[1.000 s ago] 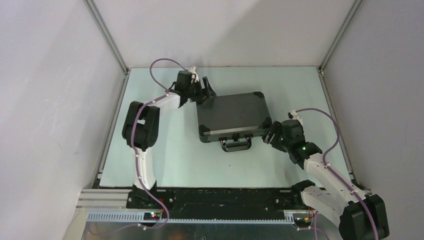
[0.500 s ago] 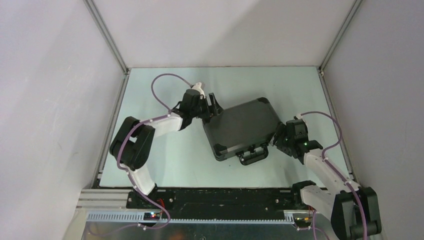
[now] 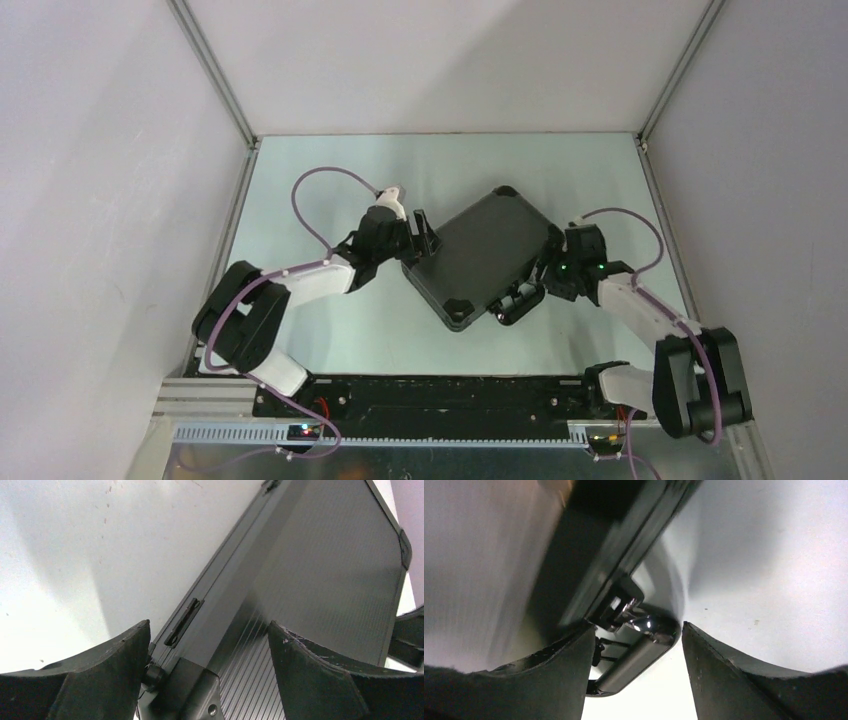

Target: Pack up texas hold em set

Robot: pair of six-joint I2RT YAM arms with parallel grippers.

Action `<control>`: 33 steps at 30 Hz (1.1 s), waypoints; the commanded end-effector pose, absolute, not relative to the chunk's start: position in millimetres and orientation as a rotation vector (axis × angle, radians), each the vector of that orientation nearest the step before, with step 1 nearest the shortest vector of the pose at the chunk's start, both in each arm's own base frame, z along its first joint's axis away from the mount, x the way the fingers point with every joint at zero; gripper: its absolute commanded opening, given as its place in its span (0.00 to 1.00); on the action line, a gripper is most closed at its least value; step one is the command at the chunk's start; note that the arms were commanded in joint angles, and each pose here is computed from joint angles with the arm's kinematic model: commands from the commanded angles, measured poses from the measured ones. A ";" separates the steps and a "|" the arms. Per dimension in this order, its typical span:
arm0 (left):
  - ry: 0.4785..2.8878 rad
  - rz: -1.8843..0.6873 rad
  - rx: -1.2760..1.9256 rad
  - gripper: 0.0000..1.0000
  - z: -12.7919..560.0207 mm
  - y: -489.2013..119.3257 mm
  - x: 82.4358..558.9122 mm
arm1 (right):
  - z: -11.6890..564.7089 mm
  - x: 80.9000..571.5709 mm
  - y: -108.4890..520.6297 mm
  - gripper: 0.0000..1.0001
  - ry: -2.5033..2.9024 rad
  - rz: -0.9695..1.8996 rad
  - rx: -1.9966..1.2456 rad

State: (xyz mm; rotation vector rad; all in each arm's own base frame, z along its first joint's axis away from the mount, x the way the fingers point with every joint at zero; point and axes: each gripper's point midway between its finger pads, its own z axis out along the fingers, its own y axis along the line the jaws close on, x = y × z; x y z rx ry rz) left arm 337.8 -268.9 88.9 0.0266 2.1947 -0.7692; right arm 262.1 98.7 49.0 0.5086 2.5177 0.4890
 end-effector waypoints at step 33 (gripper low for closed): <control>2.497 -0.838 0.342 0.91 83.2 -294.8 150.4 | 56.8 300.6 191.6 0.71 2.519 0.375 0.014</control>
